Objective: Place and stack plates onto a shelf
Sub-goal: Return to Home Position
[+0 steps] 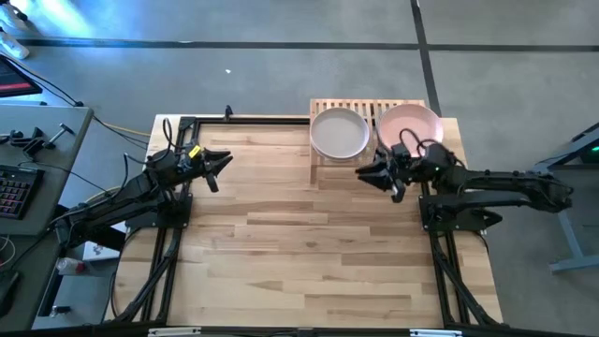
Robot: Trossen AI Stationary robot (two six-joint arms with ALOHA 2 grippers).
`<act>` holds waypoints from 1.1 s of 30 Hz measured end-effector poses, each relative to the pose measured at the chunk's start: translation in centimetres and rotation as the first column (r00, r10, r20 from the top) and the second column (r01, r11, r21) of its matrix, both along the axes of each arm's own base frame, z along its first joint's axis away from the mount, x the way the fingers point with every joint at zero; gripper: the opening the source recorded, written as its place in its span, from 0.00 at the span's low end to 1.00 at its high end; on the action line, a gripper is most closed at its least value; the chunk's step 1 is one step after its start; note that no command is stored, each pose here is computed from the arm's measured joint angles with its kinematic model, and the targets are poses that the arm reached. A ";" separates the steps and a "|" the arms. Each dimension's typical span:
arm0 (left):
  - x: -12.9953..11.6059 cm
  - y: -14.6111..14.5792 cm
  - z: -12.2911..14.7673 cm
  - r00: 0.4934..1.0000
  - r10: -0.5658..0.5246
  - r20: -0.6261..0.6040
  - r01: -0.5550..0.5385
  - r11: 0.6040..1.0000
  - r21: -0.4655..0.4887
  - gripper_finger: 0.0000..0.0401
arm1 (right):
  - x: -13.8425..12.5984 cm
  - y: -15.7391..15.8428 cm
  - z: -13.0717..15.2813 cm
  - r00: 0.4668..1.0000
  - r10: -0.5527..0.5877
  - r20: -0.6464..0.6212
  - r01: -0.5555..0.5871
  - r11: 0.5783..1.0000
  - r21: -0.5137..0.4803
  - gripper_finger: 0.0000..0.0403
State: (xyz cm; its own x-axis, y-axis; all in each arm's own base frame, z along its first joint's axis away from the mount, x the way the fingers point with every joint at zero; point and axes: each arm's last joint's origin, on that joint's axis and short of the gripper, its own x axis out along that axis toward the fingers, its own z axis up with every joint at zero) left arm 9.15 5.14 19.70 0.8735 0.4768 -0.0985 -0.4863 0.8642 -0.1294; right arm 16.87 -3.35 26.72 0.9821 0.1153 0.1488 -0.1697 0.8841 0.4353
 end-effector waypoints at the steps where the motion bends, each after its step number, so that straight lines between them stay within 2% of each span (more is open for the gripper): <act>1: 0.0 0.0 0.0 1.000 0.000 0.000 0.000 1.000 0.000 0.19 | 0.2 0.5 -0.2 1.000 0.007 -0.015 -0.007 1.000 0.002 0.24; 8: 0.3 0.1 -0.3 0.999 -0.033 -0.028 0.032 0.999 -0.021 0.19 | 1.1 3.4 -1.7 0.993 0.001 -0.120 -0.011 0.996 -0.086 0.24; 14: 0.7 0.2 -1.1 0.992 -0.064 -0.106 0.058 0.996 -0.062 0.19 | 1.0 4.3 -3.8 0.968 -0.032 -0.250 0.008 0.995 -0.096 0.24; 18: 1.0 0.4 -1.3 0.987 -0.070 -0.143 0.065 0.997 -0.040 0.19 | 0.6 4.6 -5.0 0.974 -0.016 -0.227 -0.003 0.997 -0.082 0.24; 22: 1.2 0.4 -1.5 0.986 -0.072 -0.152 0.064 0.996 -0.060 0.19 | 0.0 4.5 -6.3 0.987 -0.011 -0.163 0.002 0.999 -0.053 0.24; 26: 1.3 0.4 -1.1 0.990 -0.078 -0.121 0.074 0.997 -0.034 0.19 | -0.6 4.4 -7.2 0.995 -0.028 -0.099 0.023 0.998 -0.052 0.24; 33: 1.4 0.5 -0.7 0.994 -0.069 -0.080 0.069 0.998 -0.006 0.19 | -1.6 4.4 -9.0 0.997 -0.035 -0.068 0.031 0.998 -0.056 0.24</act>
